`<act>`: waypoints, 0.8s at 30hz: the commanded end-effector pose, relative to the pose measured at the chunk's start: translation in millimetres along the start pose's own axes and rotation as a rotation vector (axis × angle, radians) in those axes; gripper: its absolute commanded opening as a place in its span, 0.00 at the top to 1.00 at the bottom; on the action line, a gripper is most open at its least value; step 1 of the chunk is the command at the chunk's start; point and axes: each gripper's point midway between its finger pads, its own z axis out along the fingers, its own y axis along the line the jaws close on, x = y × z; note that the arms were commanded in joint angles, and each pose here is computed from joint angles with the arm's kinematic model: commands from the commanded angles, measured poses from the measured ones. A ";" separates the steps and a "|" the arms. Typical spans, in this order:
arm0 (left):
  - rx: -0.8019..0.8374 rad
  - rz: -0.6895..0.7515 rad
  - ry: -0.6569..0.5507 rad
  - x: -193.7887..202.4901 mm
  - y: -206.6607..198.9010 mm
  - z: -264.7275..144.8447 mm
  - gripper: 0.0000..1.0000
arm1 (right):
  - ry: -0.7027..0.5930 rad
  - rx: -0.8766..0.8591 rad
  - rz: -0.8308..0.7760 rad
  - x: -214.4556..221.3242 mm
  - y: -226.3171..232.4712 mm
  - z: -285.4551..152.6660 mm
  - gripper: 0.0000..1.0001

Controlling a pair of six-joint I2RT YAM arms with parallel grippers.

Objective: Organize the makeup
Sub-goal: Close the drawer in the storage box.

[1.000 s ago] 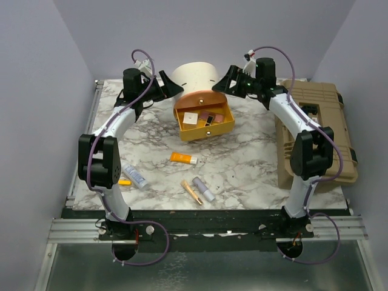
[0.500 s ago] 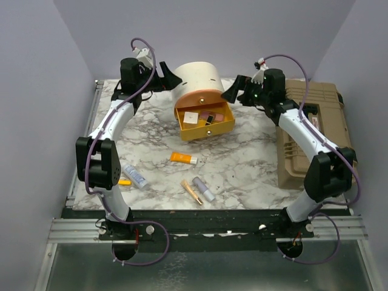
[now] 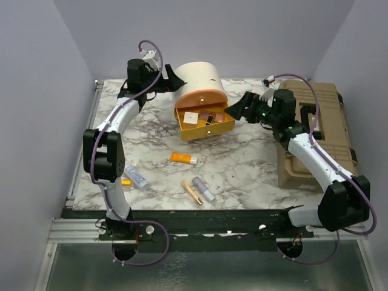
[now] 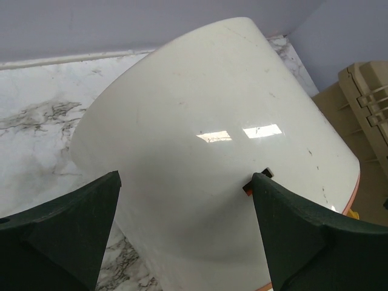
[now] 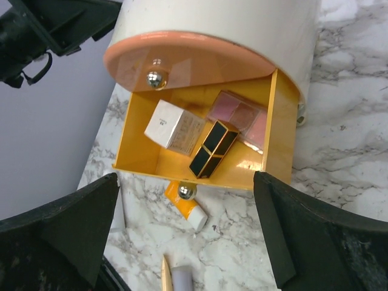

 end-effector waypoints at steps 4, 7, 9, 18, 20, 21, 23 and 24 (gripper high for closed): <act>-0.050 0.045 0.021 16.0 7.7 6.3 0.10 | 0.221 -0.191 0.017 52.0 20.5 -7.7 0.01; -0.023 0.050 0.040 23.5 2.0 5.1 0.10 | 0.253 -0.217 -0.001 63.8 20.8 -11.5 0.01; -0.022 0.065 0.049 27.8 1.8 3.9 0.11 | 0.290 -0.225 -0.001 73.4 20.3 -13.1 0.00; 0.066 0.096 0.093 40.3 -10.9 0.4 0.12 | 0.408 -0.167 0.085 113.1 7.5 -0.3 0.16; 0.064 0.088 0.102 43.6 -9.5 1.1 0.12 | 0.420 -0.141 0.096 121.1 7.2 7.7 0.19; 0.064 0.086 0.104 44.4 -9.1 1.2 0.12 | 0.409 -0.128 0.103 123.1 7.1 12.9 0.19; 0.064 0.085 0.108 45.1 -8.8 1.5 0.12 | 0.372 -0.116 0.146 125.6 8.1 22.1 0.26; 0.063 0.089 0.111 45.1 -8.7 1.2 0.12 | 0.342 -0.113 0.169 124.3 9.4 26.4 0.27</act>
